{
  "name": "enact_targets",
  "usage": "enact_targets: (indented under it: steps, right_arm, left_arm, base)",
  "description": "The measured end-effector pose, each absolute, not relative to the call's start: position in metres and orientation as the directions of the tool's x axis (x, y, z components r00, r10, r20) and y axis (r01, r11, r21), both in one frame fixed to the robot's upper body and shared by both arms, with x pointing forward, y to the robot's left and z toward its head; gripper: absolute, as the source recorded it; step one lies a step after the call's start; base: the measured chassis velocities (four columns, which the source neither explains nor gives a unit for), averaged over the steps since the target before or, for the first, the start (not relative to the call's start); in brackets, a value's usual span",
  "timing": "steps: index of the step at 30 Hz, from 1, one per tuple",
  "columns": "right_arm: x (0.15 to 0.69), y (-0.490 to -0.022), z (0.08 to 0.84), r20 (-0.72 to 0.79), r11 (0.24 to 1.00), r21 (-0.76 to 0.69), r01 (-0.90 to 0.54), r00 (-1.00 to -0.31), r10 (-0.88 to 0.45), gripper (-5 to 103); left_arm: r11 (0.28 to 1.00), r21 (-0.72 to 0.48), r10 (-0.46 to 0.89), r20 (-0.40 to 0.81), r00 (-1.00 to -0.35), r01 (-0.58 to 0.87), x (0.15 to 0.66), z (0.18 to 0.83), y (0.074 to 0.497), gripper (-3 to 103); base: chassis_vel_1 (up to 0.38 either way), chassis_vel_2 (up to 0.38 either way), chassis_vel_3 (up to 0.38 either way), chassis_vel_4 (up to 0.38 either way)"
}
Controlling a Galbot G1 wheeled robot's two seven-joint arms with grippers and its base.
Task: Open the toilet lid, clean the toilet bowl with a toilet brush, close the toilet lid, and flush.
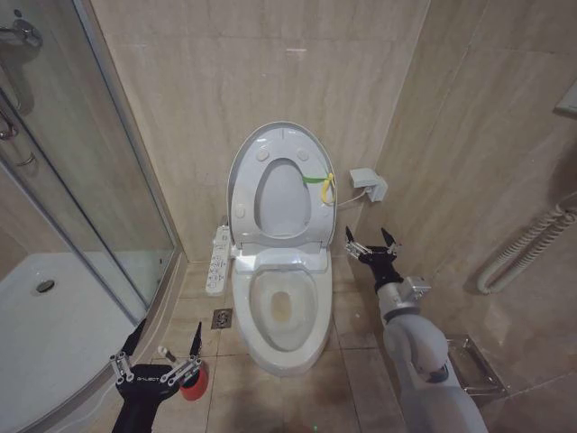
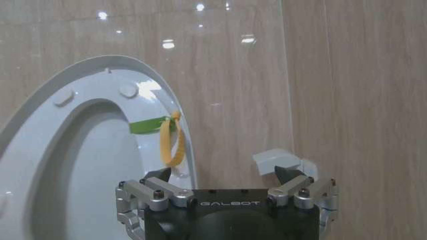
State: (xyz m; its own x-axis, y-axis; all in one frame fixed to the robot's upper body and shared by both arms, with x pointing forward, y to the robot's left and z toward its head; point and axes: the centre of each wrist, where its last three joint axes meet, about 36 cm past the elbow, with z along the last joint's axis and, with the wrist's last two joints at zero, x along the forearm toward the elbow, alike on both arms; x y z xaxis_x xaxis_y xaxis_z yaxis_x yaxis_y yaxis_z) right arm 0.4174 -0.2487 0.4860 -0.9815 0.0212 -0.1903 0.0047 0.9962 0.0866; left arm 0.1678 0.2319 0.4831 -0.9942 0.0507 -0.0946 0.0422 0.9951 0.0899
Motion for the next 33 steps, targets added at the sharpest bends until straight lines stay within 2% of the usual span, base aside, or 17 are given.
enact_targets:
  steps: [10,11,19,33]
  right_arm:
    - [0.468,-0.266,0.493,-0.213,0.998,0.054,0.039,-0.976,0.05,100]
    - [0.487,-0.271,0.492,-0.215,0.997,0.053,0.05,-0.975,0.061,100]
    - [0.545,-0.284,0.501,-0.258,0.995,0.061,0.079,-0.962,0.093,100]
    - [0.615,-0.287,0.501,-0.342,0.992,0.064,0.111,-0.931,0.127,100]
  left_arm:
    - [0.995,0.09,0.051,-0.095,-0.994,0.042,0.168,0.483,0.232,100]
    - [0.995,0.09,0.051,-0.095,-0.994,0.042,0.168,0.483,0.232,100]
    - [0.995,0.09,0.051,-0.095,-0.994,0.042,0.168,0.483,0.232,100]
    - [0.995,0.09,0.051,-0.095,-0.994,0.042,0.168,0.483,0.232,100]
  base:
    - [0.0,0.0,0.0,0.0]
    - [0.0,0.0,0.0,0.0]
    - [0.0,0.0,0.0,0.0]
    - [0.0,0.0,0.0,0.0]
